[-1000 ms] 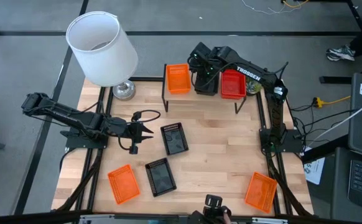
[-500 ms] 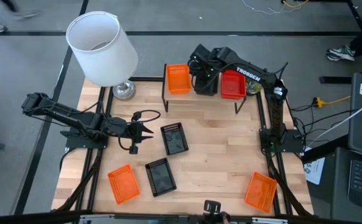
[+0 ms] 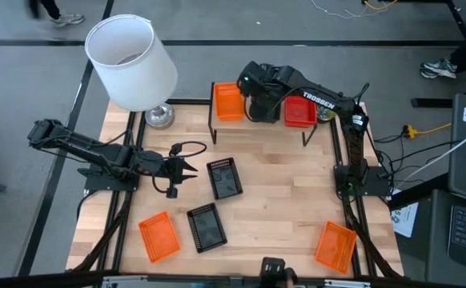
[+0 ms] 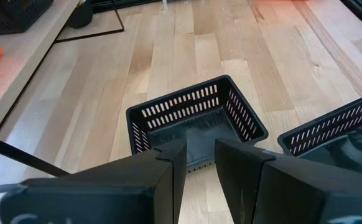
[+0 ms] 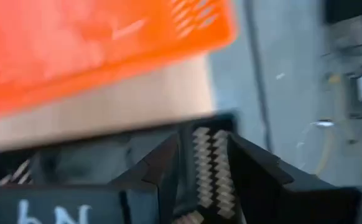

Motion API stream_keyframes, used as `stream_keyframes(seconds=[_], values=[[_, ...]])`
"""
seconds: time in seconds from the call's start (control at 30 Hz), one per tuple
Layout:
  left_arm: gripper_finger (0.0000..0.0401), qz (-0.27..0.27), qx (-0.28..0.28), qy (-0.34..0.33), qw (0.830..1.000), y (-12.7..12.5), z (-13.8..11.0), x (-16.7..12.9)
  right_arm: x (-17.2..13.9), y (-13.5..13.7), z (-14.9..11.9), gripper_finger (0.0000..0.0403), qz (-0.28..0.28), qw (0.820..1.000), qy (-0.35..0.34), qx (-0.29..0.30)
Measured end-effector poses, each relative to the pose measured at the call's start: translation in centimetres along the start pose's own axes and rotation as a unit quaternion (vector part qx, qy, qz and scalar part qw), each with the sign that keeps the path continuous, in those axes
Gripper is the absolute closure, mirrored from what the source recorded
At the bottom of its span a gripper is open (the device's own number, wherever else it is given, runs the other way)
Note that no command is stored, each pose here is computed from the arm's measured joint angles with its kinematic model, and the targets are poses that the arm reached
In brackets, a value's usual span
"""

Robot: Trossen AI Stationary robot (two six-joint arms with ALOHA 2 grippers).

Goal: Stack baskets on shelf by color
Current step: Adjust the orange and black basket on the shelf

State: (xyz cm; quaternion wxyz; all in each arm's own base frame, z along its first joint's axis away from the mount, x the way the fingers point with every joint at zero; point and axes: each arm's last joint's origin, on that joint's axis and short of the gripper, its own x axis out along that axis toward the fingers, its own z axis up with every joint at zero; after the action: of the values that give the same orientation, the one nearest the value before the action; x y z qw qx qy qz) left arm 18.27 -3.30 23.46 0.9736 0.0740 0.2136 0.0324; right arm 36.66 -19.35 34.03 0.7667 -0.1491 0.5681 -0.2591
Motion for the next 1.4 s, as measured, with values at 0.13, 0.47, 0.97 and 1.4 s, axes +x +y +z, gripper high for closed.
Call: stream_keyframes(seconds=[0.13, 0.47, 0.97, 1.4], values=[[0.0325, 0.000, 0.001, 0.000, 1.000, 0.0, 0.0, 0.0, 0.0, -0.7, 1.2, 0.0267, -0.009, 0.997, -0.071, 0.004], [0.0325, 0.000, 0.002, 0.000, 1.000, 0.0, 0.0, 0.0, 0.5, -2.6, 1.8, 0.0267, 0.059, 0.983, -0.174, 0.032], [0.0325, 0.000, 0.003, 0.004, 1.000, 0.0, -0.1, 0.0, 1.9, -0.7, 1.5, 0.0267, 0.107, 0.986, -0.129, 0.016], [0.0325, 0.000, 0.002, 0.004, 1.000, 0.0, -0.1, 0.0, 1.5, 1.4, 1.5, 0.0267, 0.132, 0.986, -0.100, -0.009]])
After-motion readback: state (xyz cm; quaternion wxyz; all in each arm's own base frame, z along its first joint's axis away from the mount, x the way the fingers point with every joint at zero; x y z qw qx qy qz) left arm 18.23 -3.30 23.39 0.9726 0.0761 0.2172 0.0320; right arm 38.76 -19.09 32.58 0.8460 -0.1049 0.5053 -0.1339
